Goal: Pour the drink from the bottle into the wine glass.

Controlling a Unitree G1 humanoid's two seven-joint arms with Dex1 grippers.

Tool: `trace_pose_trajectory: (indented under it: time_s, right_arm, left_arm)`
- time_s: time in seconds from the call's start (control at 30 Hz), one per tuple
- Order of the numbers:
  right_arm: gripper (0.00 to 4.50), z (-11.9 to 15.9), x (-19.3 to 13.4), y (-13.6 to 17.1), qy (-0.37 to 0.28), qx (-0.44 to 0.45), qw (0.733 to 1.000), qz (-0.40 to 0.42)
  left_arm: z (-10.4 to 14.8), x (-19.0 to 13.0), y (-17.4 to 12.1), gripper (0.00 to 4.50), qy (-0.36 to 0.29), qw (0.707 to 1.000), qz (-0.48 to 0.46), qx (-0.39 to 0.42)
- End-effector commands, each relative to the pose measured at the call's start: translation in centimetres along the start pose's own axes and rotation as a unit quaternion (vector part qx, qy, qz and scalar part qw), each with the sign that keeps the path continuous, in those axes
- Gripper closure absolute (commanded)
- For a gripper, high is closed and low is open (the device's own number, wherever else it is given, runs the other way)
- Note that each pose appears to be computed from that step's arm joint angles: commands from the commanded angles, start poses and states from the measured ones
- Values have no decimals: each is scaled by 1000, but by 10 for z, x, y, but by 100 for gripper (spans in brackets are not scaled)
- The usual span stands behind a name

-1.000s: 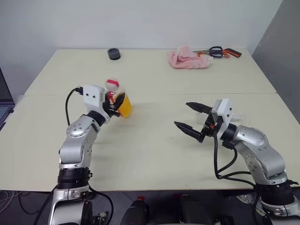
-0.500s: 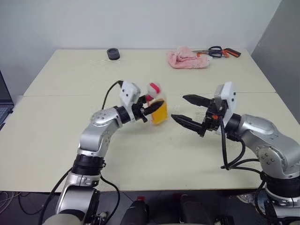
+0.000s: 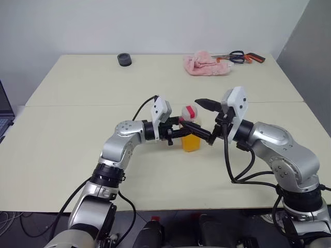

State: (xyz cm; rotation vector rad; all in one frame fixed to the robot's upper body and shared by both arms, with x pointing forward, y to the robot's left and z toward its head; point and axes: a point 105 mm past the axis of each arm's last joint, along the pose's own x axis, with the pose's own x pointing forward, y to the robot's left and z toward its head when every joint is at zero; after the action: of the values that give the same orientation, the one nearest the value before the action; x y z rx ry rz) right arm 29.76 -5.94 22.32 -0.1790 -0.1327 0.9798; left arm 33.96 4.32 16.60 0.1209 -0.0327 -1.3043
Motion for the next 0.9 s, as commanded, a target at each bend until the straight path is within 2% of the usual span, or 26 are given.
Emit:
trace_pose_trajectory:
  time_s: [0.03,0.27,0.4,0.57,0.9]
  right_arm:
    - [0,10,6,1,-16,-25,1000,-3]
    - [0,9,10,1,-17,-26,999,-7]
    - [91,7,10,3,-15,-25,1000,-3]
    - [267,5,12,4,-11,-24,1000,3]
    - [268,-1,13,11,1,-33,999,33]
  left_arm:
    - [15,5,-2,276,-15,999,-14,41]
    - [12,5,-3,276,-10,999,-17,47]
    - [12,3,-3,276,-9,999,-15,49]
    - [12,3,-4,276,-10,998,-16,53]
    - [17,2,-4,276,-8,997,-20,77]
